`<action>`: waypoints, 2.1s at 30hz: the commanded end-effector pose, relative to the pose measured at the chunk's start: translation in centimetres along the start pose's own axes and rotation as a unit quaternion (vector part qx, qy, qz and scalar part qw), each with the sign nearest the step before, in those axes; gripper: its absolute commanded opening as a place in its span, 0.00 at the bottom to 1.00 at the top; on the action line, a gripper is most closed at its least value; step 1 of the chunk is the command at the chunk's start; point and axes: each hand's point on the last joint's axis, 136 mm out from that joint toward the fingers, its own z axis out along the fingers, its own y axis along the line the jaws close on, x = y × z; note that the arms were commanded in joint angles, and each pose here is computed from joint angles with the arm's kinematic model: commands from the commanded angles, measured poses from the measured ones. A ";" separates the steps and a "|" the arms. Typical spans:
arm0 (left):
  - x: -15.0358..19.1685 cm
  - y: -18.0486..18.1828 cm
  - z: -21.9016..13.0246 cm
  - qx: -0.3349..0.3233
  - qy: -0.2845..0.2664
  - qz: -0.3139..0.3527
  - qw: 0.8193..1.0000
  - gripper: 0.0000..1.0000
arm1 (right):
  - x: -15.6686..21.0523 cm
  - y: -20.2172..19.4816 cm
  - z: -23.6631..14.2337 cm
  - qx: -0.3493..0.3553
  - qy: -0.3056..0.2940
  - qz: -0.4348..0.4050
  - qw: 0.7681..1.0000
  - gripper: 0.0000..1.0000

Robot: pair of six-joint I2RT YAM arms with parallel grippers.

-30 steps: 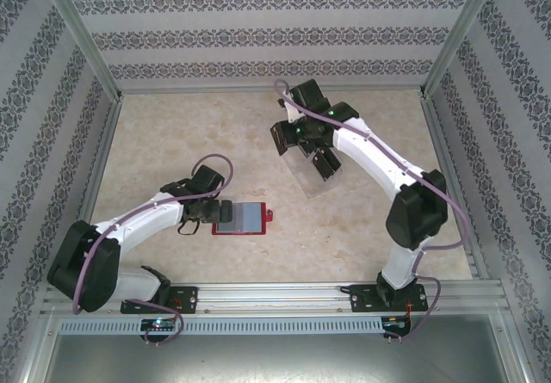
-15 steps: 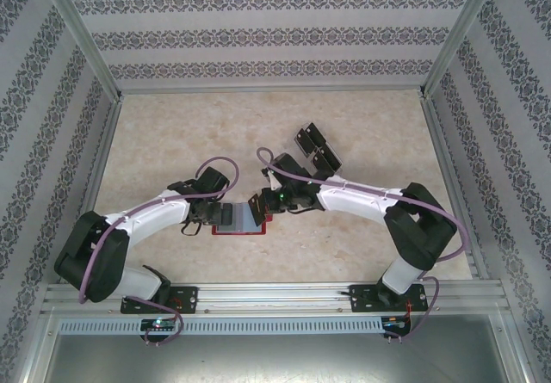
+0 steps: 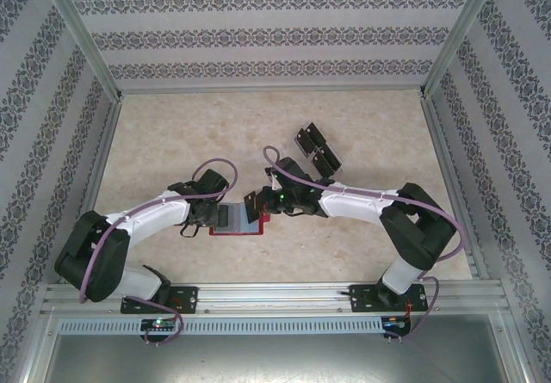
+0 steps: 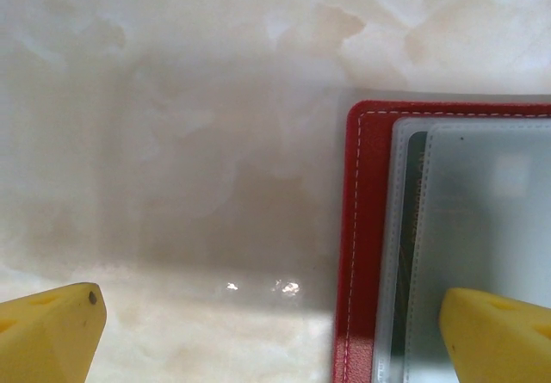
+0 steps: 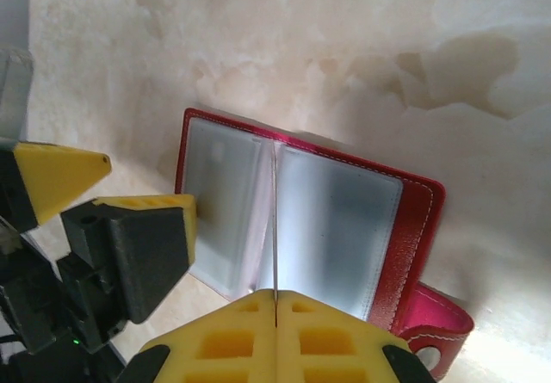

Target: Put the credit cards into the card holder

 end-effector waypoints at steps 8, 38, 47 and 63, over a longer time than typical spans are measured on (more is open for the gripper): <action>1.8 1.5 0.4 -0.035 0.025 0.000 0.999 1.00 | 0.7 0.9 1.6 -0.051 -0.019 0.052 0.997 0.00; 2.0 1.3 0.7 -0.035 0.033 -0.004 0.999 1.00 | 2.3 0.1 4.5 -0.093 -0.049 0.108 0.989 0.00; 2.0 1.3 0.7 -0.035 0.034 -0.003 0.999 1.00 | 3.0 -0.1 5.3 -0.097 -0.041 0.116 0.988 0.00; 0.4 0.9 -1.1 -0.008 -0.009 -0.042 0.999 1.00 | 4.0 -2.3 6.7 -0.063 -0.024 0.129 0.989 0.00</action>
